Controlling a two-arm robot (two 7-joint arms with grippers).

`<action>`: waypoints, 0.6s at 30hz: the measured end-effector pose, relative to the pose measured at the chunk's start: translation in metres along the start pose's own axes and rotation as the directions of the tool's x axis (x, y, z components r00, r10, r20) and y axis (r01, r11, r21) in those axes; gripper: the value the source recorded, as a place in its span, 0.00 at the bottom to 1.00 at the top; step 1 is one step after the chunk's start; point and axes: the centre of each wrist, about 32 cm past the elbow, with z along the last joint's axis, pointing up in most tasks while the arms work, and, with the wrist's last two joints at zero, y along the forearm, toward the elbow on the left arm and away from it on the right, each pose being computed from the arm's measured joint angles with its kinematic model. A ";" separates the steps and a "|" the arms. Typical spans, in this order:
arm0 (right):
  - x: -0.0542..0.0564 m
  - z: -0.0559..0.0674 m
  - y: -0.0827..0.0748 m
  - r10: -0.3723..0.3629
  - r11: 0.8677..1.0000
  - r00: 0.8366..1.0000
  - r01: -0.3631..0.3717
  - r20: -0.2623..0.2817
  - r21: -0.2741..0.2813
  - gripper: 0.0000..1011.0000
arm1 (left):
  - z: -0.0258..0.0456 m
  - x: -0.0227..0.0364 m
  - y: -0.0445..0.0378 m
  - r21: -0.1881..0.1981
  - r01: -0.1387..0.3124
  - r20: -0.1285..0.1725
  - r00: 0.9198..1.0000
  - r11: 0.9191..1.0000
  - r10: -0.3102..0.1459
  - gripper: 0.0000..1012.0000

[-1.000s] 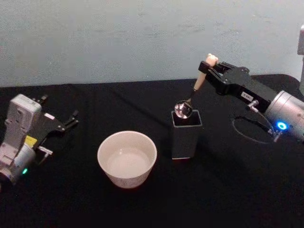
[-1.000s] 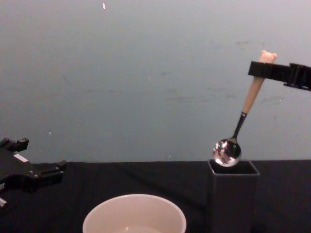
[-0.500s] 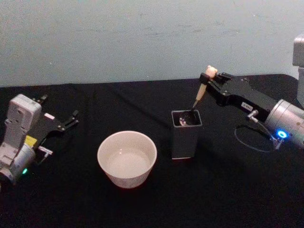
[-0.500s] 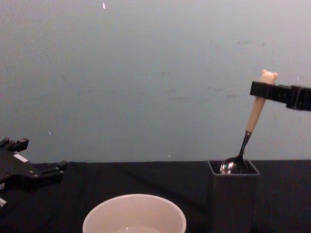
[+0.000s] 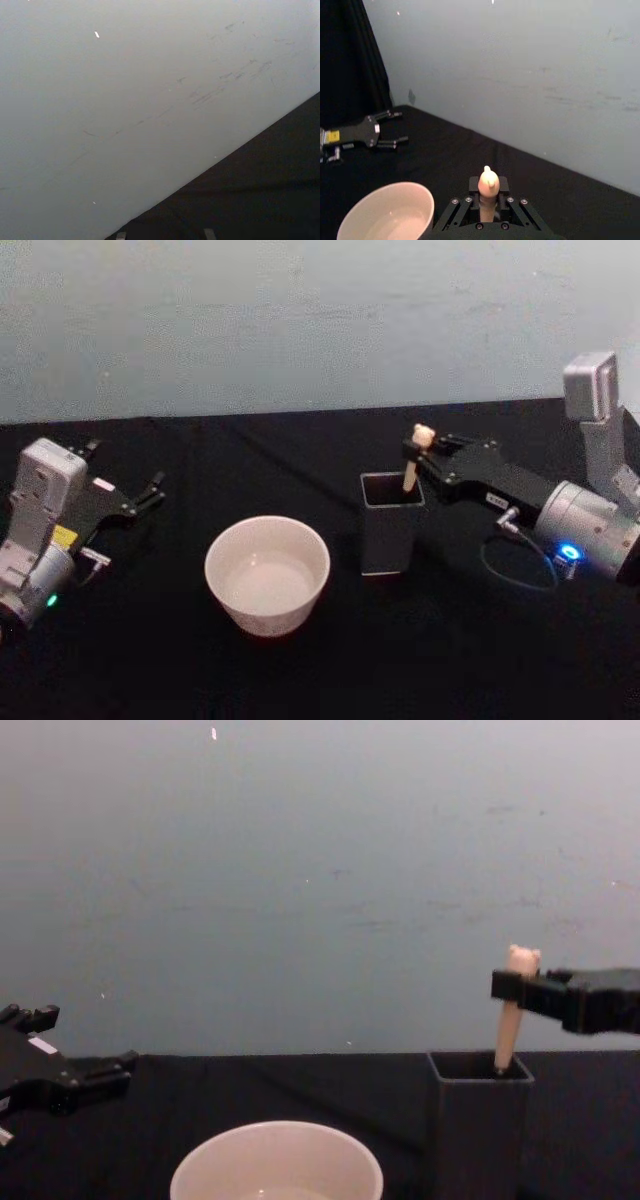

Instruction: Pick up the stirring spoon with one hand, stir inside the cup, then place it back in its original position.

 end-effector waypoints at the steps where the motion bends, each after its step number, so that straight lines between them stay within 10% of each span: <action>1: 0.000 -0.001 0.000 0.001 1.000 1.000 -0.001 0.002 -0.005 0.21 | 0.0000 0.0000 0.0000 0.000 0.000 0.000 1.000 1.000 0.000 0.99; 18: -0.003 -0.014 0.007 0.005 0.997 1.000 -0.004 0.023 -0.071 0.21 | 0.0000 0.0000 0.0000 0.000 0.000 0.000 1.000 1.000 0.000 0.99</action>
